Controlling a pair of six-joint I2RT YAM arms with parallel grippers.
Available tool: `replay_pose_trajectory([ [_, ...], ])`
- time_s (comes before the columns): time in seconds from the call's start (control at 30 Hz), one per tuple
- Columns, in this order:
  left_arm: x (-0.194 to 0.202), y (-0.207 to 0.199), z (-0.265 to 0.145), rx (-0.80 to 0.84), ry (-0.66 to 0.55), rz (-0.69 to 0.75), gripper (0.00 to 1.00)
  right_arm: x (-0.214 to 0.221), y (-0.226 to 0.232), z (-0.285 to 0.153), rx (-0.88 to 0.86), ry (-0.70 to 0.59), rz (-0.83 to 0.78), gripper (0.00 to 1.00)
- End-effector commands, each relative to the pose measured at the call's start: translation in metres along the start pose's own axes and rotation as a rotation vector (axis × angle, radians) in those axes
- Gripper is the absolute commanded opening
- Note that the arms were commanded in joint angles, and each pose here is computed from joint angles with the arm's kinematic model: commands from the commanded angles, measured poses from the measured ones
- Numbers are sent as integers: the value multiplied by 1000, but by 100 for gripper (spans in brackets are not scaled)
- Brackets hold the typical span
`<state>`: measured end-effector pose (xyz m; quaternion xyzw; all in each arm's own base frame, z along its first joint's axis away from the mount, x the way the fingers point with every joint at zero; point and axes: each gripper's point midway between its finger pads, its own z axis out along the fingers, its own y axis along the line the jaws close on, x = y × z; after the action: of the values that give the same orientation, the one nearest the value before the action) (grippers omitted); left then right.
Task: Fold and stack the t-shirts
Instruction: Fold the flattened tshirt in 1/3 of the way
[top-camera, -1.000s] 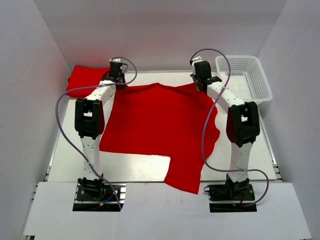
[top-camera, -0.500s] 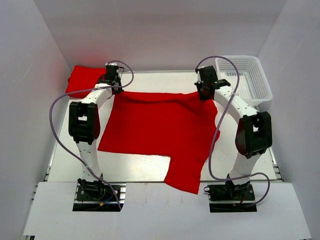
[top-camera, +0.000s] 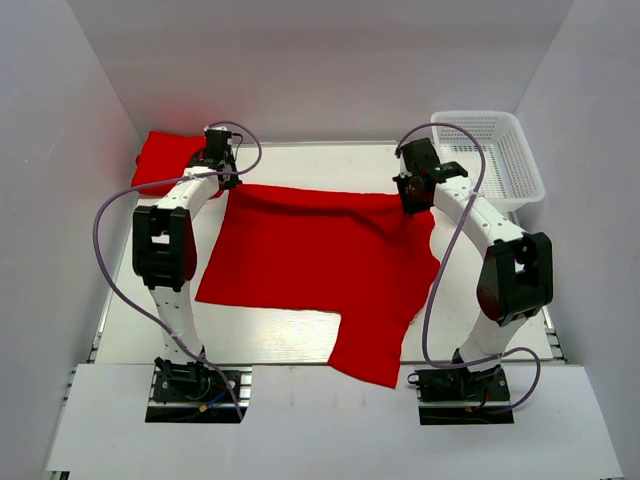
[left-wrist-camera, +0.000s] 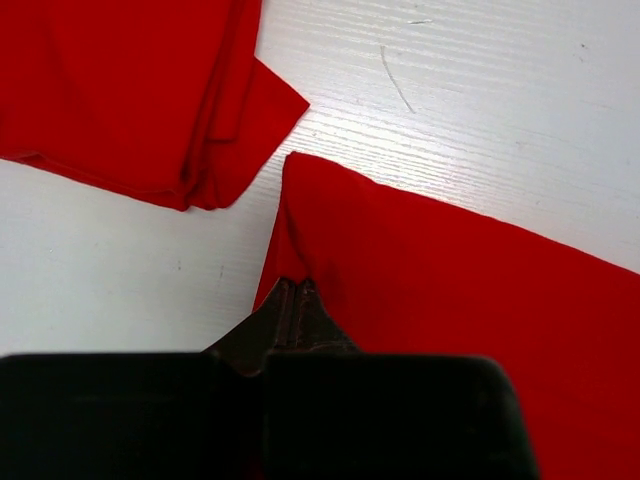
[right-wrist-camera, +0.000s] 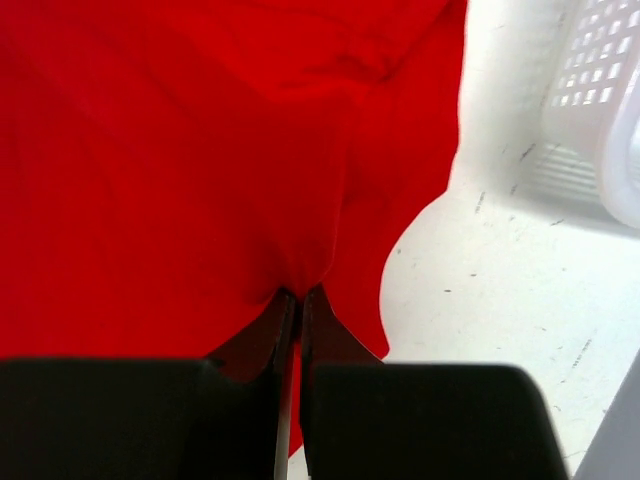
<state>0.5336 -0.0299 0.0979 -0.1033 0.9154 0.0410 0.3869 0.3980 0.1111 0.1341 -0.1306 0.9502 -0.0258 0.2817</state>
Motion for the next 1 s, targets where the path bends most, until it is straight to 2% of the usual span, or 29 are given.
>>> replay_pose_trajectory([
  [0.0, -34, 11, -36, -9, -85, -19, 0, -2, 9, -17, -55, -6, 17, 0],
  [0.1, -30, 12, -34, -11, -77, -17, 0, 2, 15, -19, -84, 19, 28, 0],
  [0.37, 0, 15, -31, -15, -13, -21, 0, 48, 25, -6, -124, 147, 55, 0],
  [0.47, 18, 18, -27, -28, 41, -16, 1, 64, 30, 0, -140, 183, 66, 5],
  [0.5, 14, 17, -27, -29, 43, -16, 11, 66, 29, 2, -132, 186, 72, 10],
  [0.53, 22, 21, -29, -49, 83, -20, 45, 68, 23, 4, -97, 193, 71, 18],
  [0.6, 22, 20, -31, -56, 106, -34, 80, 72, 20, 6, -70, 215, 83, 46],
  [0.63, 28, 22, -33, -63, 132, -28, 85, 77, 15, 6, -41, 233, 79, 55],
  [0.67, 24, 21, -33, -62, 123, -39, 91, 74, 15, 5, -36, 227, 78, 90],
  [0.73, 16, 23, -44, -65, 100, -44, 93, 71, 12, 2, -28, 220, 70, 90],
  [0.77, 12, 23, -48, -62, 89, -47, 100, 71, 11, -1, -24, 214, 61, 90],
  [0.9, -12, 24, -65, -55, 30, -61, 100, 59, 14, -13, -57, 153, 33, 90],
  [0.97, -24, 19, -78, -16, 2, -51, 100, 49, 26, -24, -126, 92, -31, 90],
])
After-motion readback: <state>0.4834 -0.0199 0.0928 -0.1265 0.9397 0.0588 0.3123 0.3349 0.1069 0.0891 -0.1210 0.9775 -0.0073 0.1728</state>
